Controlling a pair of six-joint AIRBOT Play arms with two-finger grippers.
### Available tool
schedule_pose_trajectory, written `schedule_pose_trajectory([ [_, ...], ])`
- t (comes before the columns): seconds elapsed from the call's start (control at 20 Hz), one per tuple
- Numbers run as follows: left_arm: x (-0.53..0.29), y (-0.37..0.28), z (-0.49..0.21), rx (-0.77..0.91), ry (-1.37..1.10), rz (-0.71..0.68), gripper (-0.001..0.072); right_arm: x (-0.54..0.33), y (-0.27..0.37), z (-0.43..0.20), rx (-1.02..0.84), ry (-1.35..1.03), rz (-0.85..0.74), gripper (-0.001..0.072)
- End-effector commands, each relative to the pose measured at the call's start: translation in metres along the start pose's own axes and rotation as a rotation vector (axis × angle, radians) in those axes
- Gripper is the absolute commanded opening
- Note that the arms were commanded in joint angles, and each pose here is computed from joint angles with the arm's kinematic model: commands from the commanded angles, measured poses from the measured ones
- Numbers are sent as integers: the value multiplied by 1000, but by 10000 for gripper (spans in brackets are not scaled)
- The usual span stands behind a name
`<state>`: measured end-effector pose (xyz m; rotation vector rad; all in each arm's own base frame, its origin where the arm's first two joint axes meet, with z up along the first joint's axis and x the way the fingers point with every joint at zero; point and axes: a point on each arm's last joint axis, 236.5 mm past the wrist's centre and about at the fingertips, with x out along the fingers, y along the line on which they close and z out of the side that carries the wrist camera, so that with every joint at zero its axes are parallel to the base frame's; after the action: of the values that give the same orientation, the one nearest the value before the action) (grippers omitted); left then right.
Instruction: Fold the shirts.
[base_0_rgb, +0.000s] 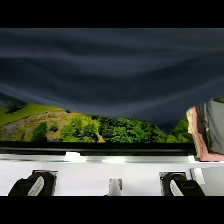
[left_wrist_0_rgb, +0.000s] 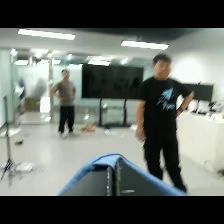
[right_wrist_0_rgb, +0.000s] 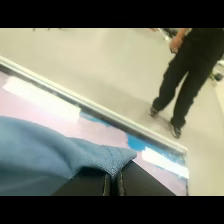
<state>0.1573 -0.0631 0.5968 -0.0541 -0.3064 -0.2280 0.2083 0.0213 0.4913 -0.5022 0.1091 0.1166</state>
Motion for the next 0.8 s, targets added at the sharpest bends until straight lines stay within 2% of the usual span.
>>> schedule_pose_trajectory([
  [0.0, 0, 34, -39, 44, 174, 131, 35, -5, -13, -33, -22, 148, -50, 20],
  [0.15, 23, 52, -71, 48, 286, 149, 35, 24, 0, -74, -17, 339, 41, 20],
  [0.25, 48, 69, -123, 12, 463, 146, 35, 60, 13, -106, 1, 480, 126, 20],
  [0.35, 71, 91, -206, -57, 723, 142, 35, 104, 33, -154, 25, 664, 233, 20],
  [0.55, 100, 121, -384, -200, 1166, 111, 35, 188, 102, -294, 57, 1056, 486, 20],
  [0.65, 108, 123, -471, -264, 1335, 87, 35, 242, 133, -345, 118, 1090, 519, 20],
  [0.75, 122, 120, -548, -300, 1430, 69, 35, 302, 150, -374, 171, 1019, 490, 20],
])
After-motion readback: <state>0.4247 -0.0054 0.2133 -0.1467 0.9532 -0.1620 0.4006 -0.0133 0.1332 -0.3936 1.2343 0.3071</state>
